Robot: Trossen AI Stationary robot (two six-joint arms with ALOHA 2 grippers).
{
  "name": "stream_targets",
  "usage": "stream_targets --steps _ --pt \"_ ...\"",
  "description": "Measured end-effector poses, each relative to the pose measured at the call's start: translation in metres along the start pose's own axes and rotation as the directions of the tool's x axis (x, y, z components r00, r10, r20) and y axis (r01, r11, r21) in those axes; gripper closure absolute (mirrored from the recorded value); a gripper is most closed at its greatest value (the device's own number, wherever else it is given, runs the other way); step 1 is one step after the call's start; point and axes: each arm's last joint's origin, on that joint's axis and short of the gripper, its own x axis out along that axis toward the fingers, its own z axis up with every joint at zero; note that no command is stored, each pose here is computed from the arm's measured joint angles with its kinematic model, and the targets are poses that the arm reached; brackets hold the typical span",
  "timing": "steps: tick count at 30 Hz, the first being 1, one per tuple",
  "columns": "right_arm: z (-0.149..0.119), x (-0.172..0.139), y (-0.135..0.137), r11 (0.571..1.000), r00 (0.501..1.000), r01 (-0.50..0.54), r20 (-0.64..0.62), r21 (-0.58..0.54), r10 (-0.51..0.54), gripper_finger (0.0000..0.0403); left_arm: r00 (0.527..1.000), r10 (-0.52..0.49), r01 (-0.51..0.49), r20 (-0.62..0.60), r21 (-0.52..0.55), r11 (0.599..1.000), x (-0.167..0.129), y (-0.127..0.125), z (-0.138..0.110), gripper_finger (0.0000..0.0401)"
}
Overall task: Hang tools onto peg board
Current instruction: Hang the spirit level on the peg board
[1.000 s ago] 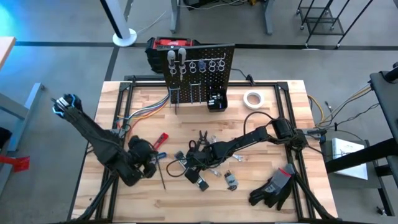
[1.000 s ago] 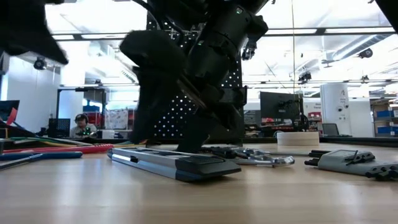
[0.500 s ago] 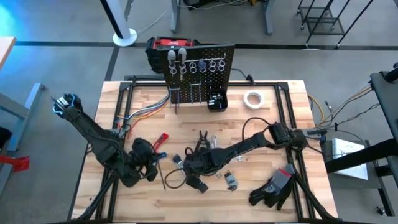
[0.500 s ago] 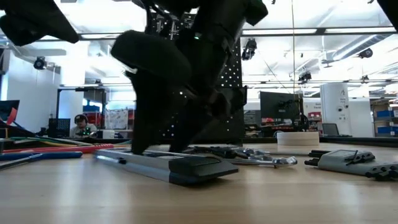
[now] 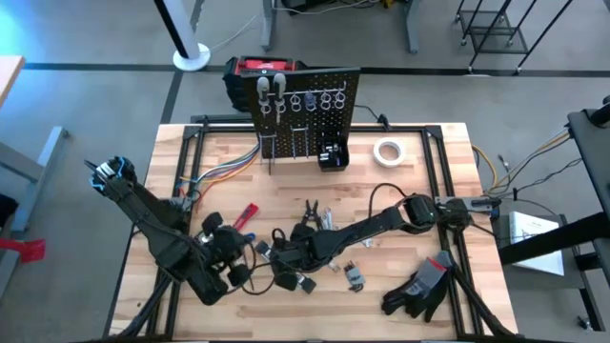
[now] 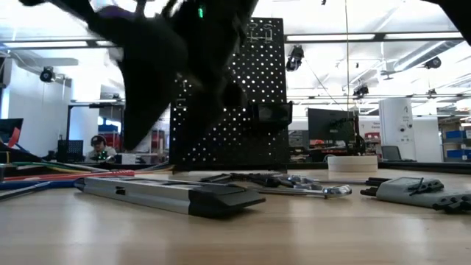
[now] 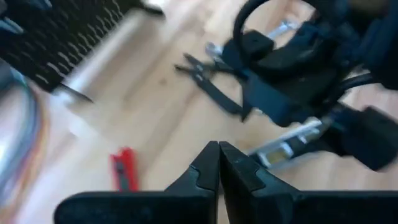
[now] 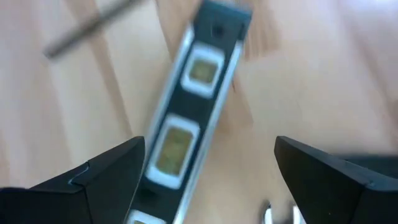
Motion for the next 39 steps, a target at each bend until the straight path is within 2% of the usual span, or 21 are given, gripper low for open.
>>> stream_targets --steps 4,8,13,17,22,26,32,39 --pt "0.003 0.001 0.003 1.000 0.999 -0.018 0.030 -0.002 0.019 0.0048 0.996 0.015 -0.018 0.086 0.037 0.999 -0.015 0.003 0.003 0.0401" --pt "-0.003 0.015 0.002 1.000 1.000 -0.009 0.015 0.004 0.009 0.0049 0.992 -0.013 0.011 0.124 0.011 1.000 -0.024 0.011 0.000 0.0401" --pt "-0.013 0.039 0.003 1.000 0.999 -0.029 -0.036 0.002 0.030 0.0049 0.993 0.000 0.005 0.117 -0.040 0.999 -0.019 0.023 -0.013 0.0401" --pt "-0.012 0.042 0.001 0.999 0.997 -0.050 -0.055 0.020 0.051 0.0049 0.995 0.014 -0.007 0.098 -0.073 0.997 -0.012 0.029 -0.022 0.0401" --pt "-0.010 0.044 -0.008 0.997 0.996 -0.025 -0.078 0.066 0.031 0.0054 0.996 0.023 -0.014 0.088 -0.098 0.995 -0.008 0.032 -0.028 0.0401" --pt "-0.012 0.046 -0.016 0.997 0.993 0.027 -0.114 0.077 -0.018 0.0103 0.996 0.021 -0.013 0.082 -0.100 0.995 -0.008 0.033 -0.029 0.0401" --pt "-0.017 0.048 -0.021 0.995 0.990 0.071 -0.130 0.065 -0.063 0.0240 0.996 0.022 -0.014 0.086 -0.095 0.995 -0.008 0.033 -0.028 0.0401" --pt "-0.015 0.043 -0.021 0.997 0.990 0.072 -0.117 -0.022 -0.074 0.0243 0.995 0.024 -0.016 0.093 -0.085 0.996 -0.008 0.033 -0.029 0.0401"
